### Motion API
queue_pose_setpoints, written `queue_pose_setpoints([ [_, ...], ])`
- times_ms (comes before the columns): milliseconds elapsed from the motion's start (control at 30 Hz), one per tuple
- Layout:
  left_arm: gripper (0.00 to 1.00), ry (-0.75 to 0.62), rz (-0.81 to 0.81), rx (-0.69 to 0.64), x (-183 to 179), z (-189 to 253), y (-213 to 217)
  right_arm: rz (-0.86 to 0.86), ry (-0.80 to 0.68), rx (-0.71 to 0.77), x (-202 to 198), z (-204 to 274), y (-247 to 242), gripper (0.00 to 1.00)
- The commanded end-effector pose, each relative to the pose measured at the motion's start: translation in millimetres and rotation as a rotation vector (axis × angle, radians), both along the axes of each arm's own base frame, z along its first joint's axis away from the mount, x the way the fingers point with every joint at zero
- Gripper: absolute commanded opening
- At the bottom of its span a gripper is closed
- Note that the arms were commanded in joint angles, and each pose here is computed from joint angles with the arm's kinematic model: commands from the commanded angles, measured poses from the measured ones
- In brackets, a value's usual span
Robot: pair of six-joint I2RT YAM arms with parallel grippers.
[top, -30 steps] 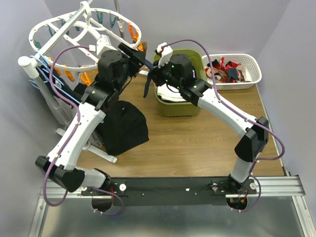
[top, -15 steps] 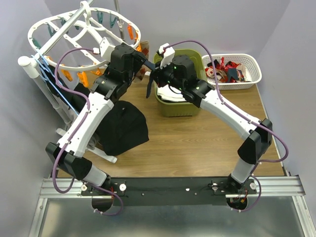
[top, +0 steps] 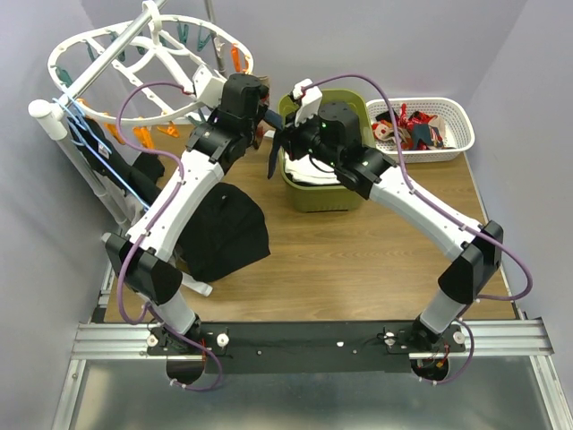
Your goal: Remove the socks clipped to the hanger
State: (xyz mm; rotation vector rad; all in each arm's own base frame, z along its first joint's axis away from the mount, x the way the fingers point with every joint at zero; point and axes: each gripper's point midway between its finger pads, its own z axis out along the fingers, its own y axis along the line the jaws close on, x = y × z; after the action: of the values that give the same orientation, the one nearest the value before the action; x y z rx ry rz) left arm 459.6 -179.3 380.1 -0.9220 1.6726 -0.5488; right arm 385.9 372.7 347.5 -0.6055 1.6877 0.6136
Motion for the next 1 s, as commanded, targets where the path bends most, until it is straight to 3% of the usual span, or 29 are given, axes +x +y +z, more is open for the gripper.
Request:
queue_pose_setpoints([
  [0,0.31,-0.043,0.102,0.061,3.1,13.6,22.9,-0.001,-0.038,0.023,-13.5,18.9,-7.9,0.01],
  [167,0.19,-0.070,0.115,0.121,-1.3,22.9,31.4,-0.001,-0.035,0.023,-17.3,18.0,-10.8,0.01],
  [233,0.00,-0.099,0.104,0.137,-3.4,32.0,32.5,-0.003,-0.033,0.023,-17.7,16.9,-11.4,0.01],
  [600,0.00,-0.143,-0.028,0.116,-5.3,32.3,17.0,-0.016,-0.016,0.027,-19.6,13.4,-14.9,0.01],
  [633,0.05,-0.143,-0.034,0.096,-6.5,33.0,16.8,-0.006,-0.013,0.033,-21.8,14.9,-14.2,0.01],
  [667,0.31,-0.131,-0.048,0.080,-5.7,26.3,18.2,-0.004,-0.012,0.039,-22.8,16.1,-14.2,0.01],
  [767,0.55,-0.160,-0.071,0.009,-10.0,29.0,19.5,-0.002,-0.016,0.043,-24.8,19.1,-15.0,0.01],
  [833,0.56,-0.182,-0.062,-0.030,-13.2,36.1,26.2,-0.002,-0.016,0.037,-25.1,19.1,-15.6,0.01],
  [900,0.64,-0.196,-0.064,-0.040,-14.1,38.3,29.9,0.000,-0.015,0.038,-25.9,19.8,-15.1,0.01],
  [967,0.64,-0.205,-0.063,-0.041,-15.6,42.4,32.9,0.000,-0.016,0.037,-26.7,19.8,-16.0,0.01],
])
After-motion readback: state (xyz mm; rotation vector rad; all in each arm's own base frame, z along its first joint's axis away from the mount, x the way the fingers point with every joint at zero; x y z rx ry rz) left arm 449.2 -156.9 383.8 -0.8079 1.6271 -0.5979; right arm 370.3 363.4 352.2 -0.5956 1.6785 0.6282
